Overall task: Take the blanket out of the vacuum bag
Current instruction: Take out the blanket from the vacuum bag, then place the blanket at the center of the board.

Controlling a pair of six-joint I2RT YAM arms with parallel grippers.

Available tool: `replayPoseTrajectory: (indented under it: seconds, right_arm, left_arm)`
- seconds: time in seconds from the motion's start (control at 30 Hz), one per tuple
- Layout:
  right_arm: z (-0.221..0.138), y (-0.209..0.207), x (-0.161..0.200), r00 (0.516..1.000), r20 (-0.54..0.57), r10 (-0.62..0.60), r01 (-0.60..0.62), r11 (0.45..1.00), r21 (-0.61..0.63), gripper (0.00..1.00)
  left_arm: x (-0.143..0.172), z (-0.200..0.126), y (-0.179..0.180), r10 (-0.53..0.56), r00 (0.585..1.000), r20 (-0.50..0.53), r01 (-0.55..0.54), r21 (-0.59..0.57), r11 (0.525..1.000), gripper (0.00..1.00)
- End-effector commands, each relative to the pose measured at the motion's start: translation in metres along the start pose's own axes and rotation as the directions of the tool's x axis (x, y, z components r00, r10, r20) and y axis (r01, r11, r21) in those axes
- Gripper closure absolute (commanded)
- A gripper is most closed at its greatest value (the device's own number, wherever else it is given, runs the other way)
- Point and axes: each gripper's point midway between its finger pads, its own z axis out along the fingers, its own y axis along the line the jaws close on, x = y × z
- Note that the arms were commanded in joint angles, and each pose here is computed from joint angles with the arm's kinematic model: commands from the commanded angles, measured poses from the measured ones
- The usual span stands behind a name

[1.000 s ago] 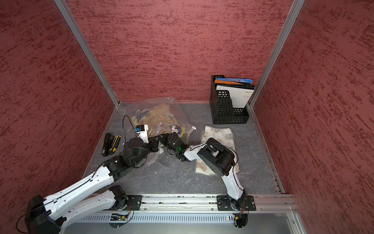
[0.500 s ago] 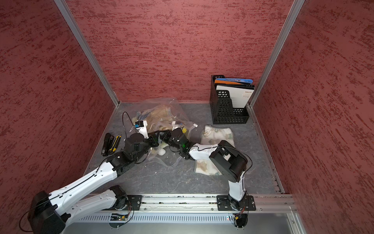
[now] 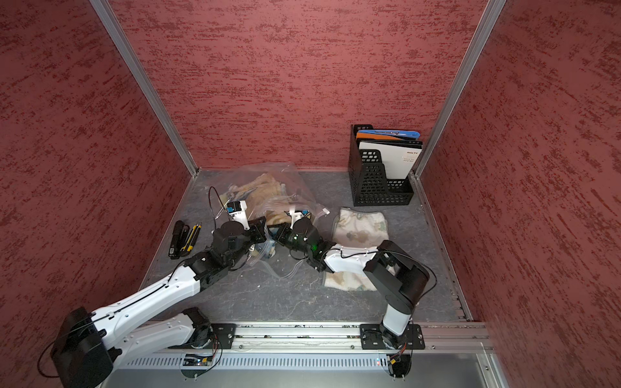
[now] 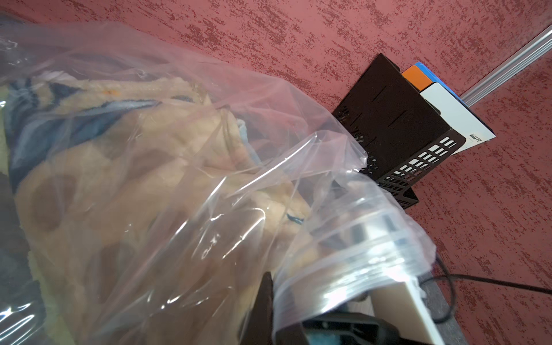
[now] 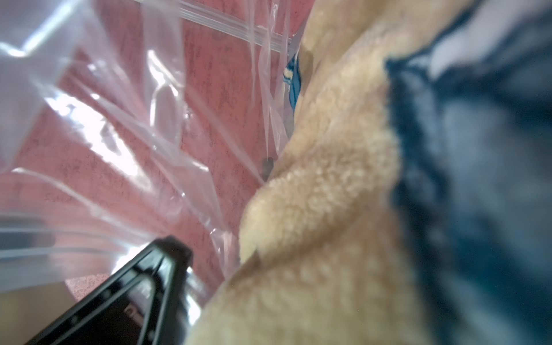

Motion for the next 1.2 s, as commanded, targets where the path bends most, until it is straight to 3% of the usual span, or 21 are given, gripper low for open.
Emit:
replayPoseTrajectory:
  seconds: [0.0, 0.4, 0.6, 0.9, 1.17]
  right_arm:
    - [-0.024, 0.053, -0.003, 0.996, 0.004, -0.094, 0.094, 0.990, -0.109, 1.00]
    - [-0.072, 0.088, -0.001, 0.997, -0.011, -0.082, 0.080, 0.987, -0.139, 1.00]
    - [-0.109, 0.108, -0.011, 0.987, 0.056, -0.151, 0.157, 0.979, -0.132, 1.00]
    - [-0.144, 0.170, -0.044, 0.977, 0.106, -0.186, 0.204, 0.959, -0.196, 1.00]
    - [-0.189, 0.228, -0.092, 0.948, 0.216, -0.232, 0.278, 0.937, -0.213, 1.00]
  left_arm:
    - [0.001, 0.004, 0.007, 0.000, 1.000, 0.016, 0.000, -0.027, 1.000, 1.00]
    - [0.000, 0.005, 0.012, -0.007, 0.999, 0.041, 0.008, -0.045, 0.999, 1.00]
    - [0.003, 0.008, 0.015, -0.011, 0.999, 0.035, 0.013, -0.055, 0.998, 1.00]
    - [0.022, 0.011, 0.025, -0.016, 1.000, -0.007, 0.015, -0.080, 0.997, 1.00]
    - [0.040, 0.008, 0.053, -0.024, 1.000, -0.016, 0.021, -0.160, 0.987, 1.00]
